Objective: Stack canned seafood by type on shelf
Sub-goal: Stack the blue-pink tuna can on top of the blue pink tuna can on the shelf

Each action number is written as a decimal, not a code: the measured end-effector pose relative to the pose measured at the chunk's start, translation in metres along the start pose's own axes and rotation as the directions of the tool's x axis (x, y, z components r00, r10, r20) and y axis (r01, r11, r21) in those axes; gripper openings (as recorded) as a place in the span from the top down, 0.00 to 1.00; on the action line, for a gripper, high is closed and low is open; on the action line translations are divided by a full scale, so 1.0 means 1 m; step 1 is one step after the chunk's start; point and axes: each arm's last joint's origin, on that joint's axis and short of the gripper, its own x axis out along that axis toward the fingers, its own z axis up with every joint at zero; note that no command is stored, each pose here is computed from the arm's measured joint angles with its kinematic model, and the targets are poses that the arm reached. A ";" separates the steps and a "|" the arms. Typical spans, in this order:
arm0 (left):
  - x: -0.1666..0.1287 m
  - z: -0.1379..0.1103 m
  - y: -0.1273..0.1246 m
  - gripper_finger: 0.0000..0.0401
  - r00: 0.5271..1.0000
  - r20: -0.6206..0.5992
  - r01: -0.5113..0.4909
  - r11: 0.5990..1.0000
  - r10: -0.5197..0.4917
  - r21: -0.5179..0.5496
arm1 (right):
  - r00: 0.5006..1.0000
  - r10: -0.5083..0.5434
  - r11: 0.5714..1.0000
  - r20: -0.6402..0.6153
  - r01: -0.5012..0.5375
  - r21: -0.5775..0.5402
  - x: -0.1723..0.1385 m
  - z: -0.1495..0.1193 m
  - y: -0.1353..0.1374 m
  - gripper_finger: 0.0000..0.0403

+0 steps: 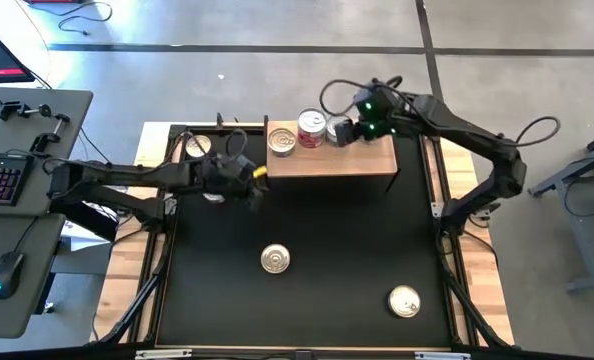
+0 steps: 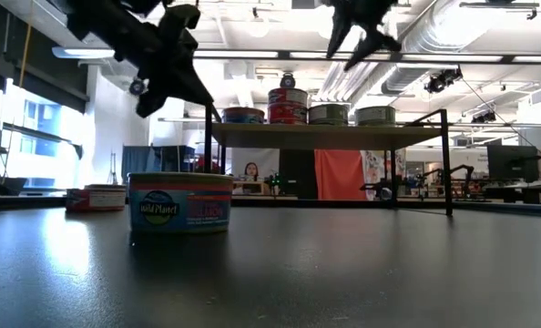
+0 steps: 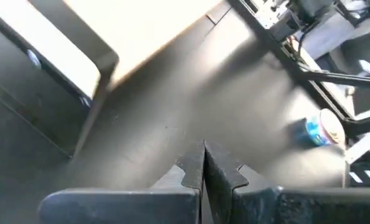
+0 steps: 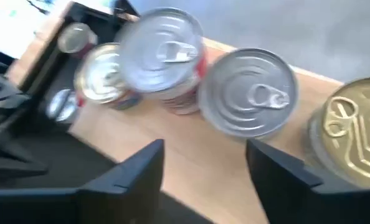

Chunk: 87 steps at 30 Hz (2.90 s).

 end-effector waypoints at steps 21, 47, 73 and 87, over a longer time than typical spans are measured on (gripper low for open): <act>-0.041 0.081 0.004 1.00 0.970 0.105 0.157 0.892 -0.220 0.424 | 0.998 0.058 0.998 -0.016 -0.057 0.035 -0.006 0.041 -0.014 0.36; 0.003 -0.084 -0.125 1.00 0.974 -0.181 0.159 0.977 -0.132 0.144 | 0.891 0.336 0.929 -0.307 -0.368 -0.051 0.006 -0.212 0.038 0.99; -0.011 -0.186 -0.065 1.00 0.949 -0.290 0.181 0.966 -0.123 0.184 | 0.825 0.104 0.950 -0.555 -0.248 -0.191 0.129 -0.235 0.181 0.36; 0.019 -0.195 -0.067 1.00 0.957 -0.259 0.144 0.989 -0.132 0.025 | 0.804 -0.058 0.944 -0.591 -0.148 -0.294 0.151 -0.249 0.154 0.95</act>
